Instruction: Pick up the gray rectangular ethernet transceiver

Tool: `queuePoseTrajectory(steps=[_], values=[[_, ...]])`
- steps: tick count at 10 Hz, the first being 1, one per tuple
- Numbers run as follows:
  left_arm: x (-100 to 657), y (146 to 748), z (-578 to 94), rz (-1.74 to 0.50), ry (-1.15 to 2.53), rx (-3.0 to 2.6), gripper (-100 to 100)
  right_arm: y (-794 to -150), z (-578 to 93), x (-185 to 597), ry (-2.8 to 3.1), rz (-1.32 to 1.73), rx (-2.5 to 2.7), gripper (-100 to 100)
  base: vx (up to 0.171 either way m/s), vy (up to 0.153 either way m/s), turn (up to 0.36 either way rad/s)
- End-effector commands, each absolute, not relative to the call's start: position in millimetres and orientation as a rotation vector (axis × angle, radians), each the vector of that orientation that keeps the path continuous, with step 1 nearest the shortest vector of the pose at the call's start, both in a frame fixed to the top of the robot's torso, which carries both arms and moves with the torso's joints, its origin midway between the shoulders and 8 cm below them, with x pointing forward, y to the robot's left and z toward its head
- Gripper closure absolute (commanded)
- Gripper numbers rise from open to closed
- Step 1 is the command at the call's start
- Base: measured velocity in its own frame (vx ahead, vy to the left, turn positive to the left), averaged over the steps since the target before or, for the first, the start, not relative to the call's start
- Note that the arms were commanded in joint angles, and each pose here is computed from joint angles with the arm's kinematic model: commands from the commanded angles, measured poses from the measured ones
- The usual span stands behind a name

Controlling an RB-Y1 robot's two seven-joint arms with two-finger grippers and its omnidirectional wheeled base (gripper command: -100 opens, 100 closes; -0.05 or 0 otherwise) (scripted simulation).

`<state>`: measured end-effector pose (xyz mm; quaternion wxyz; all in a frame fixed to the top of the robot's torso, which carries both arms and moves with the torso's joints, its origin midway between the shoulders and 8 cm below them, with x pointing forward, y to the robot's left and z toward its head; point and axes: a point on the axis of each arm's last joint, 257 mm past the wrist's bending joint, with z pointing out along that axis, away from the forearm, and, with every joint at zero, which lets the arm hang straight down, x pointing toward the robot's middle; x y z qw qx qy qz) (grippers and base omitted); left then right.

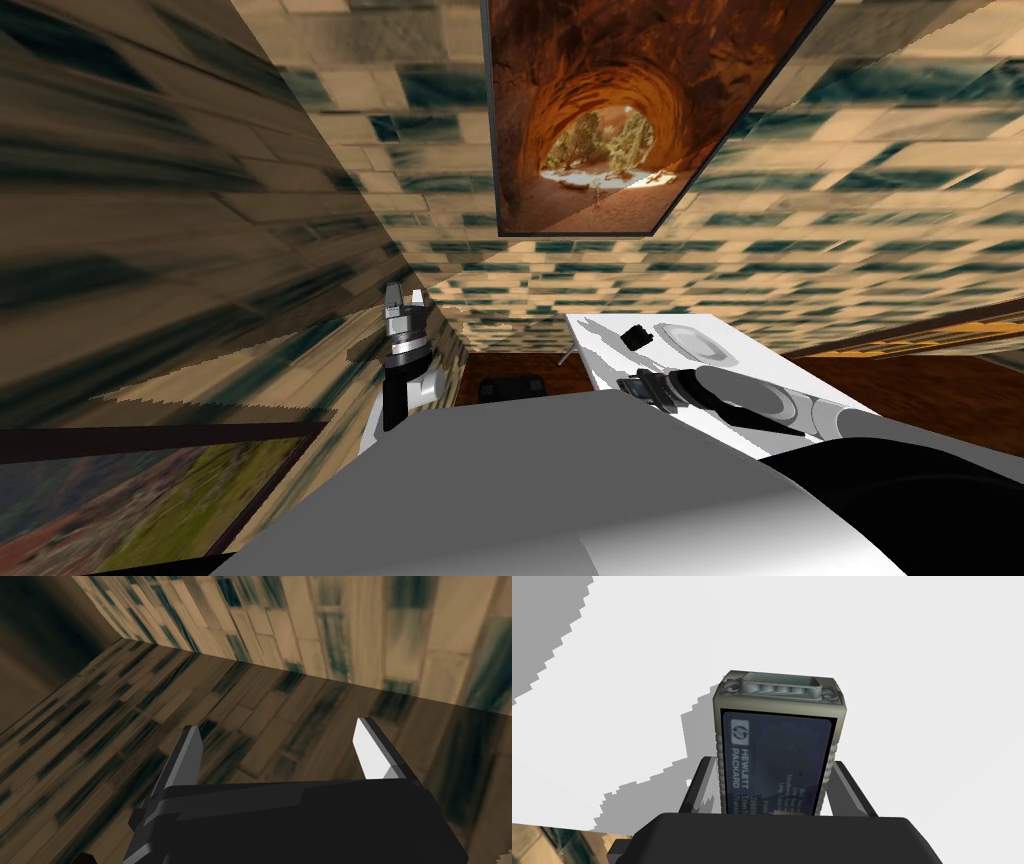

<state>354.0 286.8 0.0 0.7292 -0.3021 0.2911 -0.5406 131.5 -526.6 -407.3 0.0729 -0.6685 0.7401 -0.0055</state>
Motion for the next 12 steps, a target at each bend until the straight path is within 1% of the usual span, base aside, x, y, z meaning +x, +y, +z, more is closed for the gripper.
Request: queuePoseTrajectory(steps=[1, 2, 3, 9, 12], values=[[354, 287, 0, -1.191, 0.641, -0.666, 0, -527, -407, 131, 2.223, -0.016, -2.008, 100, 0.000, 0.000, 0.000], [354, 287, 0, -1.191, 0.641, -0.666, 0, -527, -407, 131, 2.223, -0.016, -2.008, 0, 0.000, 0.000, 0.000], [354, 287, 0, -1.191, 0.641, -0.666, 0, -516, -406, 141, 2.200, -0.003, -2.024, 100, 0.005, -0.030, -0.210], [354, 287, 0, -1.191, 0.641, -0.665, 0, -481, -391, 173, 2.129, 0.013, -2.096, 100, 0.004, -0.044, -0.129], [354, 287, 0, -1.191, 0.641, -0.665, 0, -475, -385, 184, 2.110, -0.010, -2.131, 100, 0.004, -0.024, -0.077]])
